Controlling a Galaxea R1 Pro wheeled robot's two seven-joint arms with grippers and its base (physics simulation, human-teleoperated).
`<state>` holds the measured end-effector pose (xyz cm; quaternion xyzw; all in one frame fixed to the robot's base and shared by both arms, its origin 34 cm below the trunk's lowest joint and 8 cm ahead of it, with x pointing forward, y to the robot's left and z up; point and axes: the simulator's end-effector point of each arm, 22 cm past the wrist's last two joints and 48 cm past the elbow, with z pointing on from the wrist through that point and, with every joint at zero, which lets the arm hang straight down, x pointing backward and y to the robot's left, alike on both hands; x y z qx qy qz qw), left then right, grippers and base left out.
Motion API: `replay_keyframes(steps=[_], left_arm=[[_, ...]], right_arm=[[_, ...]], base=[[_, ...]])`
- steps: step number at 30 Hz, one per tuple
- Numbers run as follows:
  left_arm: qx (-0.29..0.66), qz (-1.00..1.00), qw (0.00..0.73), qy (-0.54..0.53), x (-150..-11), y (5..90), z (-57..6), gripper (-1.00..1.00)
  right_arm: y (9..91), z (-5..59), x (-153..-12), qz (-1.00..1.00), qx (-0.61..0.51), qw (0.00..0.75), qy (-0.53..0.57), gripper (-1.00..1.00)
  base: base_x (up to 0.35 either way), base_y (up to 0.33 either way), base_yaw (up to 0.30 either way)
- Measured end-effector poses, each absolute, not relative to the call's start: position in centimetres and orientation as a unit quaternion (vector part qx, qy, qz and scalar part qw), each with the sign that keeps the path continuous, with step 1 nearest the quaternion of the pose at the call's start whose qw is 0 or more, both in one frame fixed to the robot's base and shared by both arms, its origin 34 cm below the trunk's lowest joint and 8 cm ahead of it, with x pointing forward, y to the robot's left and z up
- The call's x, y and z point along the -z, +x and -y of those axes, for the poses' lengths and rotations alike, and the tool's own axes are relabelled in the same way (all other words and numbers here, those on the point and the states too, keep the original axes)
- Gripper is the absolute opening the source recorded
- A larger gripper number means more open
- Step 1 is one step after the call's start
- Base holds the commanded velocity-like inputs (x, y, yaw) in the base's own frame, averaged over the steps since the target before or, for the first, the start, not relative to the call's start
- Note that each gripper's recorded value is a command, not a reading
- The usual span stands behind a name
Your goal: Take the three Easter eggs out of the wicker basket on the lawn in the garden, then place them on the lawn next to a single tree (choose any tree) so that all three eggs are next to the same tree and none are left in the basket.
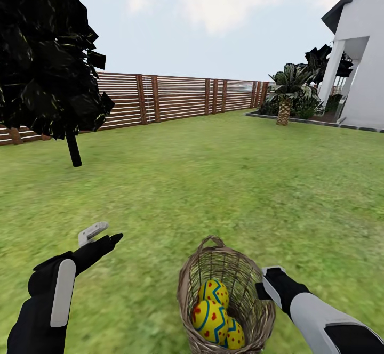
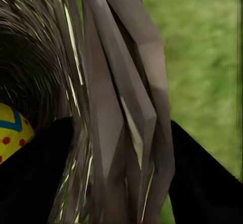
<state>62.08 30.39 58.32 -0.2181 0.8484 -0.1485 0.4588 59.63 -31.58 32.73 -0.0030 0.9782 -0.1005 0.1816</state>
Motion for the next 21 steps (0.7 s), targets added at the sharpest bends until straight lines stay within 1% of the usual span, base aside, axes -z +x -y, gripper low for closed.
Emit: replay_keyframes(steps=[21], left_arm=[[0.147,-0.849,0.458,-0.219,-58.4,62.1,-30.39,1.0]], right_arm=[[59.87,31.39,-32.93,-0.978,0.096,0.187,0.001,-1.0]], base=[[0.0,0.0,0.0]])
